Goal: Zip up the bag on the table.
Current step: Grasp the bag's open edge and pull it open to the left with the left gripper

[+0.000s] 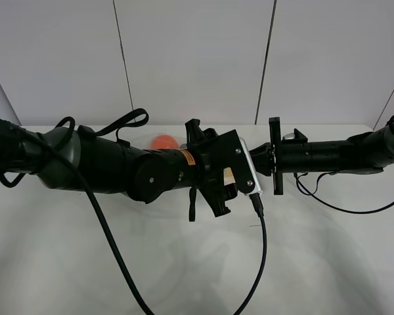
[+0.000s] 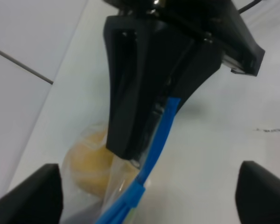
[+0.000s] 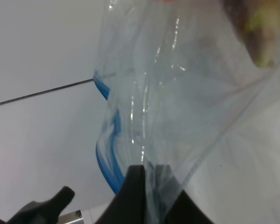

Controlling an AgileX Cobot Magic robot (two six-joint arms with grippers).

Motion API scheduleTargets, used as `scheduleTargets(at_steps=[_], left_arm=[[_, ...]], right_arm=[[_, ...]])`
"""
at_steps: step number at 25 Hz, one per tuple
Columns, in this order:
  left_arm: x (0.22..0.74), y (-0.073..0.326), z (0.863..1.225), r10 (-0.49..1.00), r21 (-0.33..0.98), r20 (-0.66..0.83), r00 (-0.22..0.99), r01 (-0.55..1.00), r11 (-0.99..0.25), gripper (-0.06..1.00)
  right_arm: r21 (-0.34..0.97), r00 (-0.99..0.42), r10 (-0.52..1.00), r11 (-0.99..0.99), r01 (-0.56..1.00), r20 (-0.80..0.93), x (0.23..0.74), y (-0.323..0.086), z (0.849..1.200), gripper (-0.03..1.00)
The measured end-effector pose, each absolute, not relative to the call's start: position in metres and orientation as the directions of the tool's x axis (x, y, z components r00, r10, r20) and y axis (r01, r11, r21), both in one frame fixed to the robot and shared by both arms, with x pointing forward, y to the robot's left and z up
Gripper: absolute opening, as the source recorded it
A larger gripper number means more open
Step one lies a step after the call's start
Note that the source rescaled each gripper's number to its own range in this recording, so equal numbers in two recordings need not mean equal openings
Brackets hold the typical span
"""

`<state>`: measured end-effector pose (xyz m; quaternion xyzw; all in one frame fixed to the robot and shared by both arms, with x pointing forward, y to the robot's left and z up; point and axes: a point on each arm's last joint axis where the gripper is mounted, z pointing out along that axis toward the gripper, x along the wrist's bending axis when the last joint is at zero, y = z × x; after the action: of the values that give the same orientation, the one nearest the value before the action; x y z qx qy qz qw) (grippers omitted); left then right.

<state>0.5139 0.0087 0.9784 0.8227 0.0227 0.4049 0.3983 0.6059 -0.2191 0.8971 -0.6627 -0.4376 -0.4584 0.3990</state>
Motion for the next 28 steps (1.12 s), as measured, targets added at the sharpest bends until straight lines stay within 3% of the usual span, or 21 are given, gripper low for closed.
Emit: scheduleTargets(at_steps=[9, 18, 28], left_arm=[[0.519, 0.006, 0.963, 0.379, 0.673, 0.667, 0.642, -0.299, -0.677, 0.78], [0.52, 0.006, 0.967, 0.404, 0.68, 0.678, 0.614, -0.317, -0.661, 0.52], [0.519, 0.01, 0.945, 0.341, 0.604, 0.746, 0.572, -0.367, -0.707, 0.49]], right_arm=[[-0.129, 0.198, 0.214, -0.299, 0.946, 0.957, 0.606, -0.219, 0.897, 0.0], [-0.129, 0.198, 0.214, -0.299, 0.946, 0.957, 0.606, -0.219, 0.897, 0.0], [-0.128, 0.197, 0.215, -0.297, 0.946, 0.956, 0.606, -0.219, 0.897, 0.0]])
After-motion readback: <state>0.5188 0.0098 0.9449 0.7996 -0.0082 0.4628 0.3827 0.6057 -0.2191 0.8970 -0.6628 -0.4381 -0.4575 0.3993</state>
